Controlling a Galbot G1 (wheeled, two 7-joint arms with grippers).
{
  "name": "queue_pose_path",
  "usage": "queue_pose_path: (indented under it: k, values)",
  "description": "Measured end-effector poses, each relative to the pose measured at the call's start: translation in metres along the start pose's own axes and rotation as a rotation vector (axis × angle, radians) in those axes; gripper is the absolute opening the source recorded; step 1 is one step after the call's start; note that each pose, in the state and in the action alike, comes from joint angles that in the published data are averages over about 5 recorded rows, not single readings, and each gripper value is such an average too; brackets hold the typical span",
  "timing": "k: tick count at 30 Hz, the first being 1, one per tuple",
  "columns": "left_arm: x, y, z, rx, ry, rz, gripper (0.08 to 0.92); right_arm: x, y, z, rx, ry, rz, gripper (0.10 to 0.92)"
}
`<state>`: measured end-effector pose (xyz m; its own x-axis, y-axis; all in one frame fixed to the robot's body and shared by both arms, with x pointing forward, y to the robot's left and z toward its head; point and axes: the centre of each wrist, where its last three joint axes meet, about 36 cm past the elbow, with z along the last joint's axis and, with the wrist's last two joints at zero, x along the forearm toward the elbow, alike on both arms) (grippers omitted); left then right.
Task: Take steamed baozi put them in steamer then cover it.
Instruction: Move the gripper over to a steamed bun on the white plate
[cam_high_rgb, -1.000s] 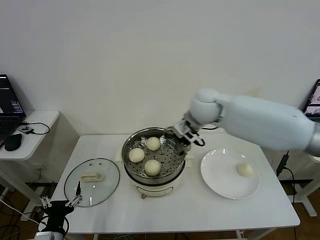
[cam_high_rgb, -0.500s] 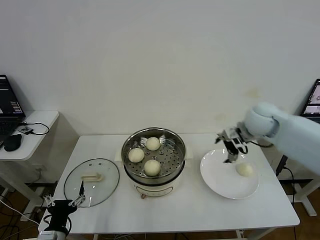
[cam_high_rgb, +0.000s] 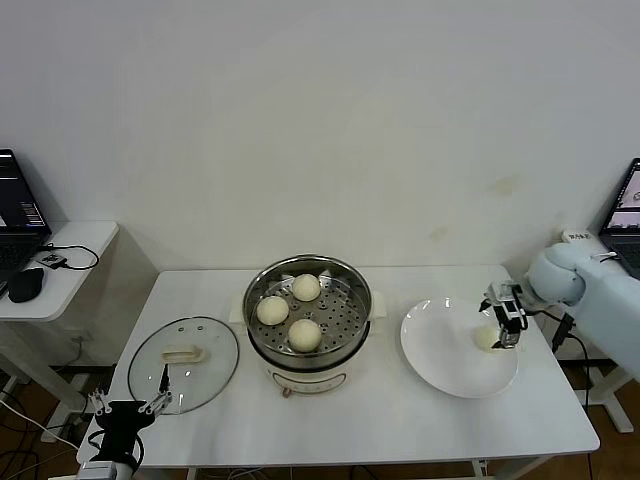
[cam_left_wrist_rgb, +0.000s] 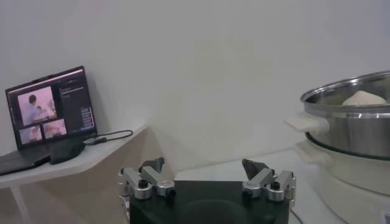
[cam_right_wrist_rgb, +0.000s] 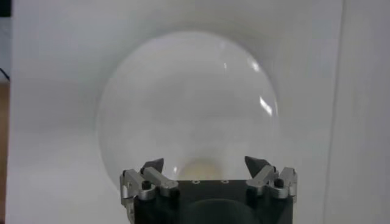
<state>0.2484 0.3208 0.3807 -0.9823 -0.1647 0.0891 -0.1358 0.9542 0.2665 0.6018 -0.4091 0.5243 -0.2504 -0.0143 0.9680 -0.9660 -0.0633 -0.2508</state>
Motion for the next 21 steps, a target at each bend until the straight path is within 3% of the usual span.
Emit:
queue_pose_path:
  k: [21]
  values:
    - [0.001,0.002,0.001,-0.001,0.005,-0.005,0.823,-0.064,-0.007,0.019,-0.061,0.074,-0.004,0.796]
